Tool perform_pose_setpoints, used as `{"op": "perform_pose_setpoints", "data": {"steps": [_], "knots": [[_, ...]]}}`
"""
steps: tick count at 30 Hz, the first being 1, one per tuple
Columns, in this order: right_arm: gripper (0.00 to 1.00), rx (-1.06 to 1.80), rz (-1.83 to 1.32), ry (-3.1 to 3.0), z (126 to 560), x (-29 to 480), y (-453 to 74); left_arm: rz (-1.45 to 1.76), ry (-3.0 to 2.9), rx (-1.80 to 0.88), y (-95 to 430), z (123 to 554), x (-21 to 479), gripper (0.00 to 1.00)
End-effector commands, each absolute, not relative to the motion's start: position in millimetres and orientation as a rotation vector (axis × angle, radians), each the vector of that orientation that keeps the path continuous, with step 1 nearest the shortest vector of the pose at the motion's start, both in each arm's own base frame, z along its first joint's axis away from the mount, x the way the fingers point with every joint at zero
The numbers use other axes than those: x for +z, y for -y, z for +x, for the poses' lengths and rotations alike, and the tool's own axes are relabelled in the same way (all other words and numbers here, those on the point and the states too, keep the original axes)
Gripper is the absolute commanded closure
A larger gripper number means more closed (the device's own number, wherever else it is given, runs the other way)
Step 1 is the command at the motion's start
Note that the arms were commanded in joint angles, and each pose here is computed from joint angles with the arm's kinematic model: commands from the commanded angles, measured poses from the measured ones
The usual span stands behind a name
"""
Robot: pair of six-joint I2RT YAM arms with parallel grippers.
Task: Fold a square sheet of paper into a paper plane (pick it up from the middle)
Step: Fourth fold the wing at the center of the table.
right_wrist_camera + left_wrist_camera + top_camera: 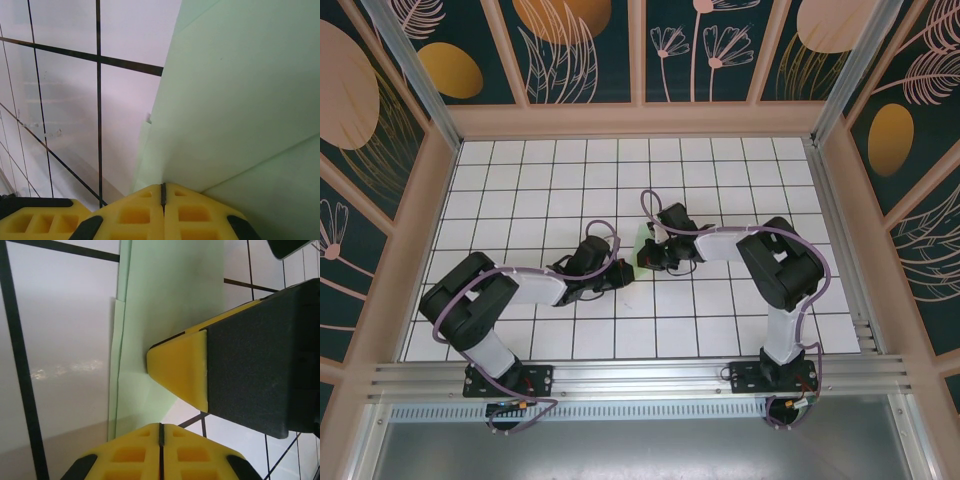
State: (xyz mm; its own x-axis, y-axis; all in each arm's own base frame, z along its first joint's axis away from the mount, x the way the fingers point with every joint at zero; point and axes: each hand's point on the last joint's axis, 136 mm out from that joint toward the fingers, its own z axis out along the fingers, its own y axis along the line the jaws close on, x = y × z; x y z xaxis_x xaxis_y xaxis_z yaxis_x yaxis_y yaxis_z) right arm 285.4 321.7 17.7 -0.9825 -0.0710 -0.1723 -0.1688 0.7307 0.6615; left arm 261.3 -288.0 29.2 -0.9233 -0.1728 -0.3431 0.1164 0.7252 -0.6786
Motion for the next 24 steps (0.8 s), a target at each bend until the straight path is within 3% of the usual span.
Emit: {"op": "perform_pose_setpoints", "data": {"steps": [1, 7, 15, 24], "knots": [[0.95, 0.998, -0.152, -2.856, 282.8, 0.8, -313.0, -0.060, -2.552, -1.012, 287.8, 265.5, 27.0, 0.91], [0.95, 1.014, -0.164, -2.836, 284.5, 7.8, -314.4, -0.095, -2.619, -0.858, 270.5, 264.4, -0.4, 0.95], [0.95, 1.150, -0.241, -2.736, 290.3, 37.6, -334.8, -0.097, -2.673, -0.839, 266.4, 255.4, -16.0, 1.00], [0.95, 1.150, -0.272, -2.753, 285.1, 30.4, -338.8, -0.102, -2.677, -0.828, 264.5, 255.1, -17.8, 1.00]]}}
